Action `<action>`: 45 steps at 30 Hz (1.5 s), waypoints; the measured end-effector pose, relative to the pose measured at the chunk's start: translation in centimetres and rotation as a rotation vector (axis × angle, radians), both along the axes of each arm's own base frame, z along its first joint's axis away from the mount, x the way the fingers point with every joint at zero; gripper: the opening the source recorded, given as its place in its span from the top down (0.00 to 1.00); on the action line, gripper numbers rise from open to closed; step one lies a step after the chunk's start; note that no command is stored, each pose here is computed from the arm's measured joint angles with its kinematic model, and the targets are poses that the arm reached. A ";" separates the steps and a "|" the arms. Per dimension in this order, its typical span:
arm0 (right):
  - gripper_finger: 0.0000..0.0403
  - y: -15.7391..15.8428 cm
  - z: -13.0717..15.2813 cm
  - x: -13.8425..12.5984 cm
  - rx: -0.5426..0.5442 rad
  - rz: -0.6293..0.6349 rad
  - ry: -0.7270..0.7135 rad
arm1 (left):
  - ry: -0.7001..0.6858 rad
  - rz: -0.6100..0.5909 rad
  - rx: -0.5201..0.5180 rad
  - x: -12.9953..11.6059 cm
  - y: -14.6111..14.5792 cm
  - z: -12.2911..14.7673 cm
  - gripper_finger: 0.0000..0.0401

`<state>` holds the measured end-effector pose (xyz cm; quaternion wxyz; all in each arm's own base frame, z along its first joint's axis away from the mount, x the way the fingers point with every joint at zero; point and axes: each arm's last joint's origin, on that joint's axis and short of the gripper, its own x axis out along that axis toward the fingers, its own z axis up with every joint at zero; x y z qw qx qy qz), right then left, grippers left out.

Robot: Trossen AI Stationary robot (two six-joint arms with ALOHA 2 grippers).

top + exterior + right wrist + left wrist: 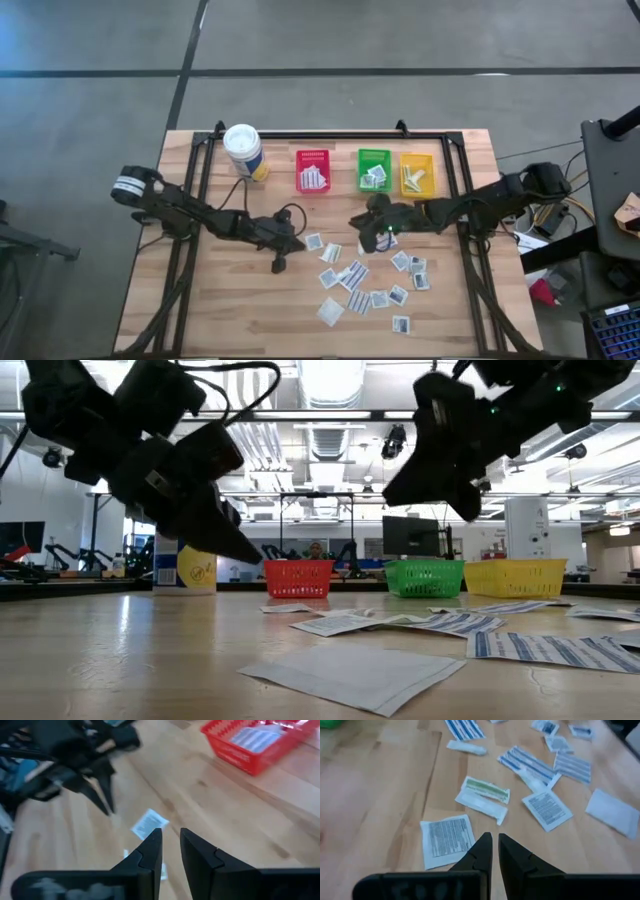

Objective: Pick & Place First Aid Supplies
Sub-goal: Put the alcohol pad in the green bin

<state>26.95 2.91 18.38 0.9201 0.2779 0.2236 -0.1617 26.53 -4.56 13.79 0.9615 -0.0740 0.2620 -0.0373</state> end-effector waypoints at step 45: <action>0.84 0.9 -6.1 7.5 0.003 -0.081 0.019 | 0.165 0.060 0.060 2.4 -0.2 -5.1 0.93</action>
